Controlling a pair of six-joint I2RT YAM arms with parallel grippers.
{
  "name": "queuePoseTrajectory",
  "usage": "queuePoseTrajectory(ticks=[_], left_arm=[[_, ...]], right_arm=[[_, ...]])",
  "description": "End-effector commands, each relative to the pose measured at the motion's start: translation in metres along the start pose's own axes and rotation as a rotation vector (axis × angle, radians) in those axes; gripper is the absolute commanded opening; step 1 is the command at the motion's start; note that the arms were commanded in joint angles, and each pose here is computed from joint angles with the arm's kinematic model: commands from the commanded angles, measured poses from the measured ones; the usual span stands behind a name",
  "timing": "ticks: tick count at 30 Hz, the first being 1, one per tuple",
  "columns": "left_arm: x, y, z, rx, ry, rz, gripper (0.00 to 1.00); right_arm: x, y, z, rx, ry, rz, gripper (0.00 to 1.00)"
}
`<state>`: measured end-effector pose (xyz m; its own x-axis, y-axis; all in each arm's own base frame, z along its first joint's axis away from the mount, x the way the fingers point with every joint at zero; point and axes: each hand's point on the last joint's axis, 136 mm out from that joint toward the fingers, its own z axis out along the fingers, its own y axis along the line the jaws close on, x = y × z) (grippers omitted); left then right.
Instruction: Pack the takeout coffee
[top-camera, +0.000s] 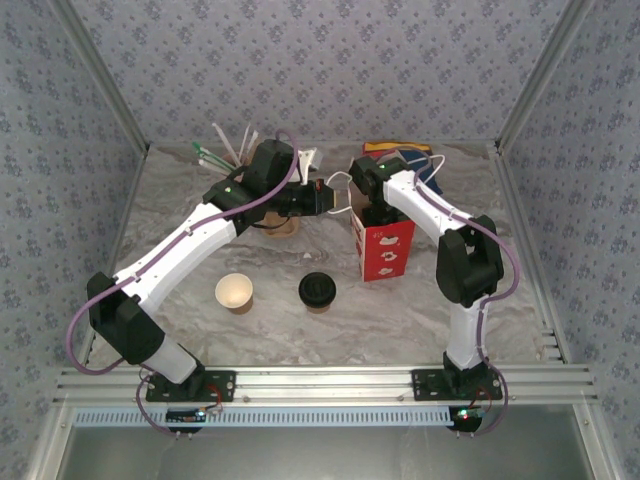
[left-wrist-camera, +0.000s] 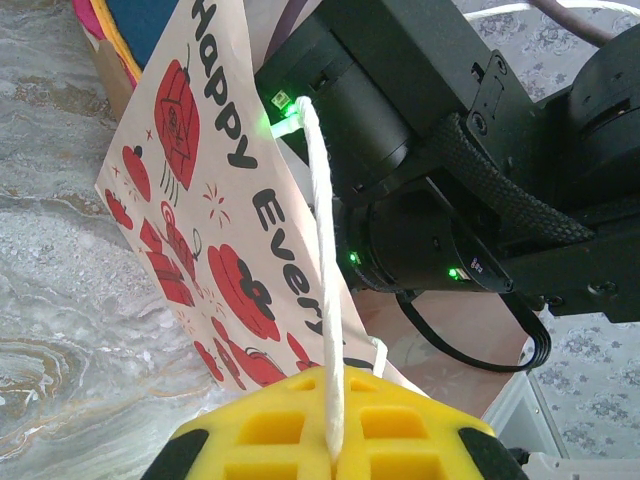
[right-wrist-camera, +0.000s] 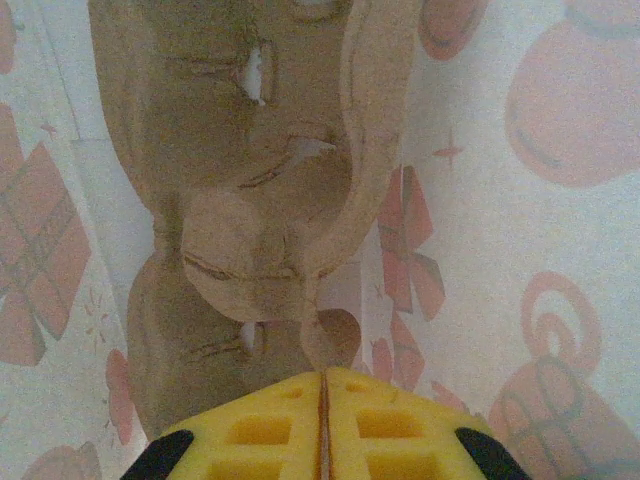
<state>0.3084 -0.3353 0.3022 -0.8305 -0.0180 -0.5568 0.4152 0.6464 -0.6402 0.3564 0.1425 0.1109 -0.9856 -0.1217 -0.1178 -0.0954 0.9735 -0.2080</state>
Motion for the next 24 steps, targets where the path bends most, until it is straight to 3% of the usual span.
queuePoseTrajectory(ticks=[1, 16, 24], left_arm=[[-0.001, -0.003, -0.004, 0.011, 0.006, 0.007, 0.00], [0.002, 0.000, 0.001, 0.008, 0.019, -0.003, 0.00], [-0.001, -0.003, 0.000, 0.013, 0.013, -0.003, 0.00]], right_arm=[[0.006, -0.003, -0.004, -0.008, 0.017, 0.003, 0.10], [0.006, 0.005, -0.005, -0.161, 0.022, 0.077, 0.10], [0.011, -0.007, 0.007, -0.083, 0.044, 0.056, 0.10]])
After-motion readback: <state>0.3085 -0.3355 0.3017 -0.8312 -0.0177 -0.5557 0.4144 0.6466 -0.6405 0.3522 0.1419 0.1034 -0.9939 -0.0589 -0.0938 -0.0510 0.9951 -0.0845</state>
